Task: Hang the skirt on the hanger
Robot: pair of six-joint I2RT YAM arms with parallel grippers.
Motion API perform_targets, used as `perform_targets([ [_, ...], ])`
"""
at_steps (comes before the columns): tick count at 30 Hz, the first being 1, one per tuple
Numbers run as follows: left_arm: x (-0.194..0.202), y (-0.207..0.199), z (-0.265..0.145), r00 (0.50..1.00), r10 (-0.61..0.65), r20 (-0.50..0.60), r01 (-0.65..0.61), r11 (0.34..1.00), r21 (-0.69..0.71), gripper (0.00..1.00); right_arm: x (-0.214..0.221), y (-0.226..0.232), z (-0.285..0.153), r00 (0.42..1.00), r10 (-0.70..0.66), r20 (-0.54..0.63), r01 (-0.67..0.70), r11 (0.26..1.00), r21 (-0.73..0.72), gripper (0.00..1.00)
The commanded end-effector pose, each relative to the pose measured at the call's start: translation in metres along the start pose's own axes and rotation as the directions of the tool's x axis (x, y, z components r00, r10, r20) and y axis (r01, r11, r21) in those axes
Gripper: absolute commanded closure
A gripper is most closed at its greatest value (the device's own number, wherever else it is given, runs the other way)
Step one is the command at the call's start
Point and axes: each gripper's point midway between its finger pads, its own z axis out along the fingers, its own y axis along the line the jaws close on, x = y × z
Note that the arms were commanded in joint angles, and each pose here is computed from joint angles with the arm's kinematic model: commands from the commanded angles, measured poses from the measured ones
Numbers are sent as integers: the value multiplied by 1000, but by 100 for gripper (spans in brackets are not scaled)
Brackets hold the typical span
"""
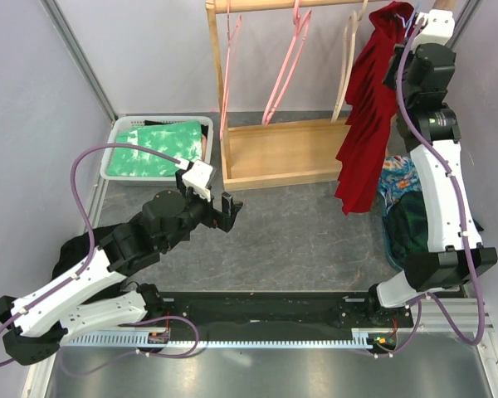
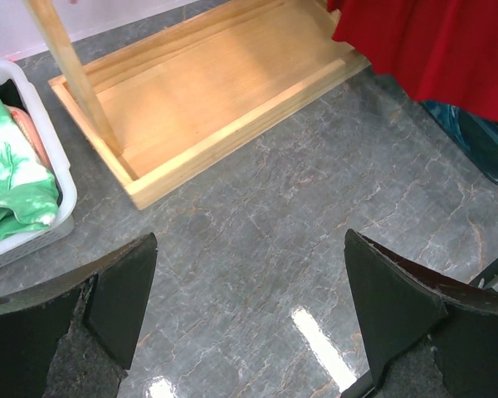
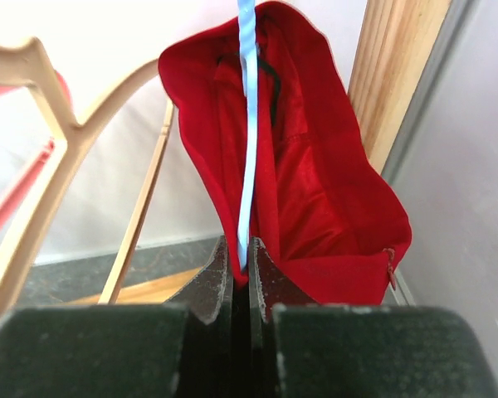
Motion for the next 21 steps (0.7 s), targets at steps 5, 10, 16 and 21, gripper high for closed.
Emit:
perform_targets([
  [5, 6, 0, 5, 1000, -16, -12, 15, 1000, -16, 1, -81, 6, 4, 956, 200, 214, -130, 945, -301, 100],
  [10, 11, 2, 6, 1000, -6, -24, 6, 1000, -24, 1, -72, 13, 19, 965, 201, 166, -122, 911, -393, 100],
  [16, 15, 2, 11, 999, 11, -32, -11, 1000, -28, 1, -59, 19, 37, 975, 190, 119, -124, 900, -417, 100],
  [21, 15, 1, 13, 999, 11, -36, -12, 999, -30, 1, -46, 7, 49, 976, 200, 80, -162, 926, -341, 100],
])
